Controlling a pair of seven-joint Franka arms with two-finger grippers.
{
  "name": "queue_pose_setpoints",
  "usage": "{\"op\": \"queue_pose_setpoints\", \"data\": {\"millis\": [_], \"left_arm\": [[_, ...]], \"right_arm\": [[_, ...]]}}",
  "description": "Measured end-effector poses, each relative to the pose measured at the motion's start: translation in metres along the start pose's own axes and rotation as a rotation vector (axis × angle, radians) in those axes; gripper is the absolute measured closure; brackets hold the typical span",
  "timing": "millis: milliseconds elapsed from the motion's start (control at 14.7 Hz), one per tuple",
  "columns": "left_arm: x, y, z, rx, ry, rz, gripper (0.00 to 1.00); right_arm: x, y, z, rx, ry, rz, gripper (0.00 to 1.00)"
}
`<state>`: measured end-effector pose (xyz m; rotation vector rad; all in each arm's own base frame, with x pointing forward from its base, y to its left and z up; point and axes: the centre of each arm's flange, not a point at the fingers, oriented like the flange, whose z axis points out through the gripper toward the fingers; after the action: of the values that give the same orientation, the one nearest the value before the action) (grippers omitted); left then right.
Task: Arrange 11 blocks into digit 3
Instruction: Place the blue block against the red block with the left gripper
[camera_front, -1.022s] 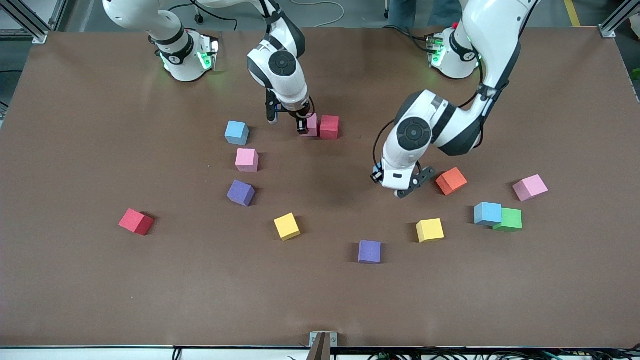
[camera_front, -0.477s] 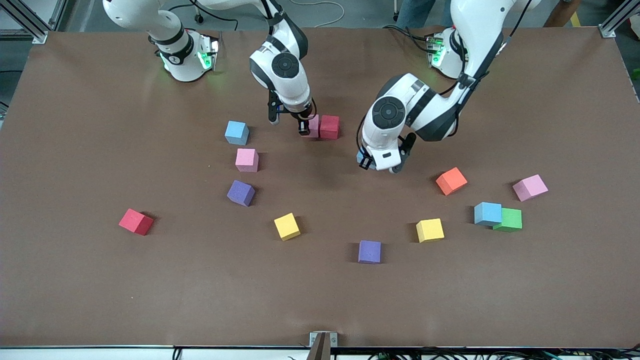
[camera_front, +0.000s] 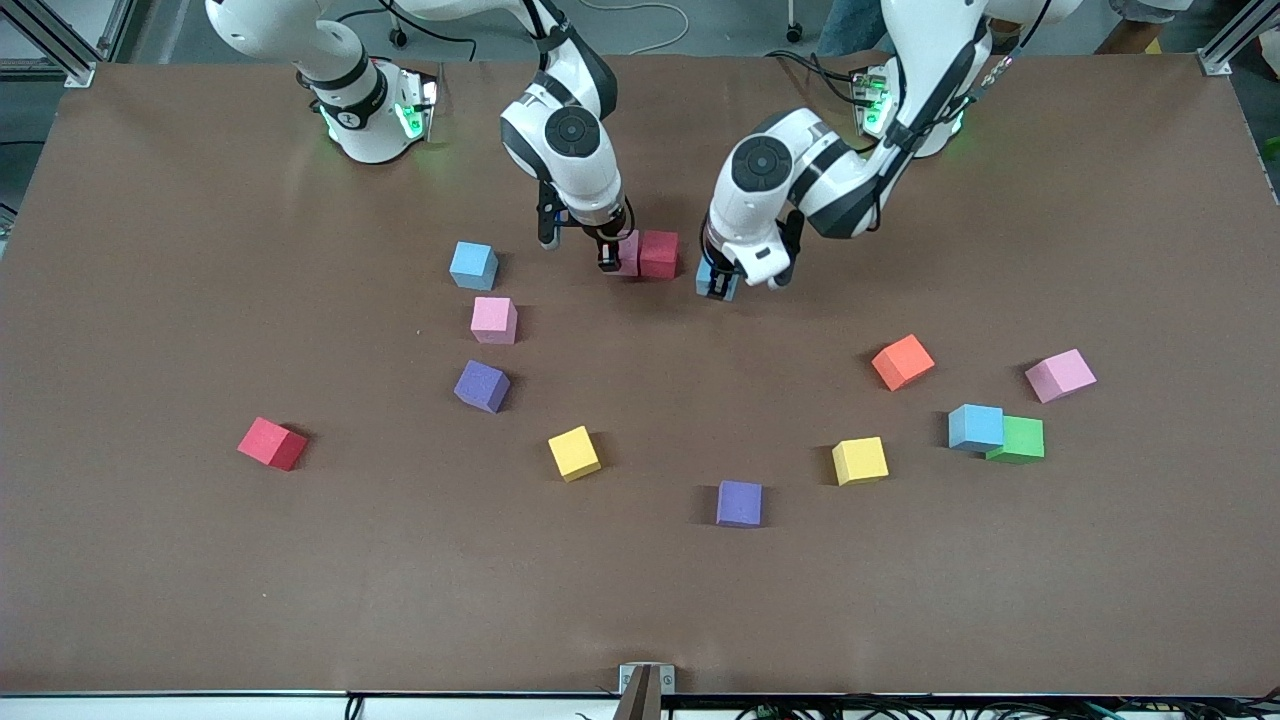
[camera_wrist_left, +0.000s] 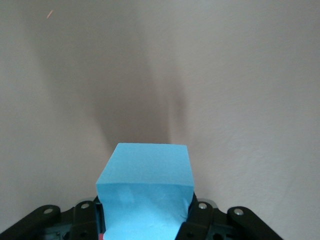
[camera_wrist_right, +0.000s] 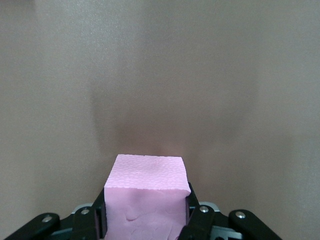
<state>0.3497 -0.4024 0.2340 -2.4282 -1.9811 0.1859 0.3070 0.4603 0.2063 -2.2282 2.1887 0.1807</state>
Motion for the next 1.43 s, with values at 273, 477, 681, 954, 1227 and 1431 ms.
{"op": "queue_pose_setpoints", "data": {"millis": [273, 477, 681, 954, 1227, 1431], "left_arm": [[-0.004, -0.027, 0.014, -0.015, -0.02, -0.153, 0.45], [0.0, -0.033, 0.02, -0.004, -0.01, -0.237, 0.45], [0.001, -0.034, 0.023, -0.002, -0.012, -0.272, 0.45], [0.0, -0.033, 0.028, -0.008, -0.035, -0.278, 0.45], [-0.001, -0.034, 0.037, 0.002, -0.042, -0.278, 0.45], [-0.002, -0.035, 0.039, 0.005, -0.046, -0.29, 0.45]], "right_arm": [[-0.002, 0.0, -0.001, 0.001, -0.002, -0.002, 0.47], [-0.004, 0.002, 0.0, 0.002, -0.003, -0.007, 0.47], [-0.006, 0.004, 0.0, 0.001, -0.003, -0.013, 0.47], [-0.006, 0.004, 0.0, 0.002, -0.003, -0.013, 0.47], [-0.005, 0.004, 0.0, 0.001, -0.002, -0.012, 0.42], [-0.004, 0.003, 0.004, -0.001, 0.003, -0.01, 0.14]]}}
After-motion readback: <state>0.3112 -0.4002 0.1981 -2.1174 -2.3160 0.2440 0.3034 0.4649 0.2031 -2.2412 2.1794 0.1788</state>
